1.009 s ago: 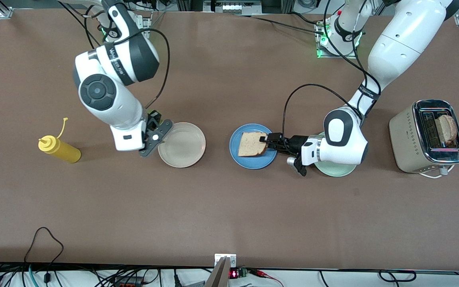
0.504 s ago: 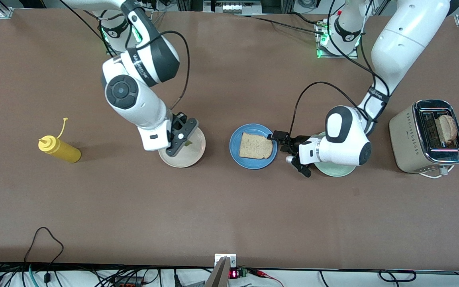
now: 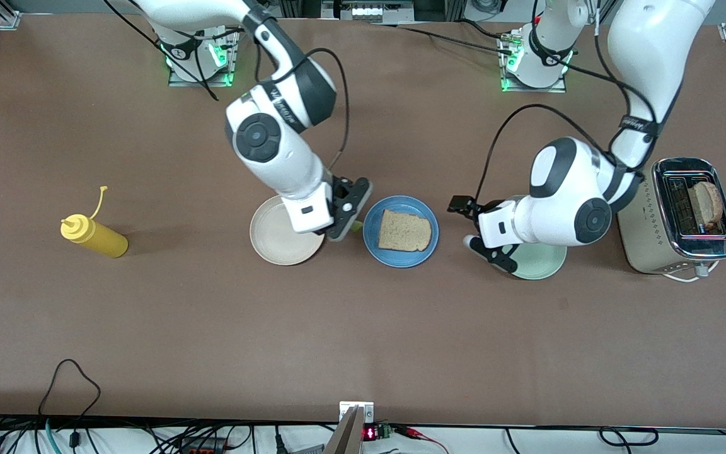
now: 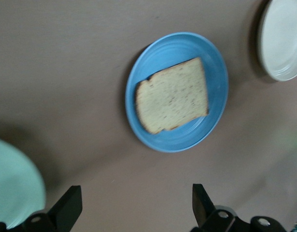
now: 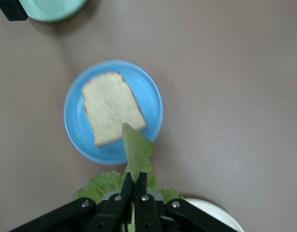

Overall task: Make sandwich in blue plate with both arms
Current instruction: 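Carry the lettuce with the right gripper and lay it on the bread, then open the right gripper and withdraw it beside the yellow bottle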

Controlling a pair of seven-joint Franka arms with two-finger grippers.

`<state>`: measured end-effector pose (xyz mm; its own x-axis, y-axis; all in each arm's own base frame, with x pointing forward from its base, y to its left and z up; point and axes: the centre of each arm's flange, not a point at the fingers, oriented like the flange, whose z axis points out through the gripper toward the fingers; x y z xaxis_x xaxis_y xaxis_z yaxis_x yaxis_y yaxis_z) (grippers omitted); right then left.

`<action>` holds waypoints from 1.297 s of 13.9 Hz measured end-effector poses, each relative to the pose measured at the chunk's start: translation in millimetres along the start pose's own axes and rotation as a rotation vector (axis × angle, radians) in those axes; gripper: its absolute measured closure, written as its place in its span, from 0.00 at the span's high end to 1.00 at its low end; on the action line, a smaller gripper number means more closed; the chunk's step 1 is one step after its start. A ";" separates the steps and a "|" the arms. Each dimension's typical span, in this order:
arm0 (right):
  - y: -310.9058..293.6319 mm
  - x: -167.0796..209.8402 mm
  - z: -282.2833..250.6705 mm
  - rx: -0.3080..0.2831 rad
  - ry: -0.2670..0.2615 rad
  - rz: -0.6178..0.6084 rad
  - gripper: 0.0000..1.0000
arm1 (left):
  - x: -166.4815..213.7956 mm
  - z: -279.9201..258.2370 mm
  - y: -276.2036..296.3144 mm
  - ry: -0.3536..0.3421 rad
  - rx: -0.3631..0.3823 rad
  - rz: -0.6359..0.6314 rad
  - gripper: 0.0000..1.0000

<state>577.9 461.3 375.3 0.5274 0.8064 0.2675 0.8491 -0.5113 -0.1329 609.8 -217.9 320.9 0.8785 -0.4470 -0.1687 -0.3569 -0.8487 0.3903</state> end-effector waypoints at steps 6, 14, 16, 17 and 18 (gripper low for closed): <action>-68.3 38.8 99.3 -0.032 0.142 -0.013 0.04 | -10.8 -46.5 -16.3 -0.065 0.162 -0.038 1.00; -60.4 24.6 156.0 -0.034 0.102 -0.007 0.19 | -9.8 -53.0 -16.7 -0.054 0.168 -0.059 1.00; -68.3 26.7 158.7 -0.040 0.108 -0.022 0.42 | -9.1 -55.7 -16.3 -0.048 0.169 -0.064 1.00; -72.4 29.6 156.4 -0.041 0.114 -0.024 0.51 | -9.1 -55.9 -16.3 -0.047 0.169 -0.067 1.00; -73.8 31.9 152.1 -0.046 0.120 -0.022 0.60 | -9.1 -56.0 -16.5 -0.047 0.169 -0.069 1.00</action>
<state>536.6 570.0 248.5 0.4994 0.7775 0.3821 0.8565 -0.5094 -0.0830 625.5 -184.0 366.7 0.8882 -0.3957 -0.2333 -0.3482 -0.9113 0.2199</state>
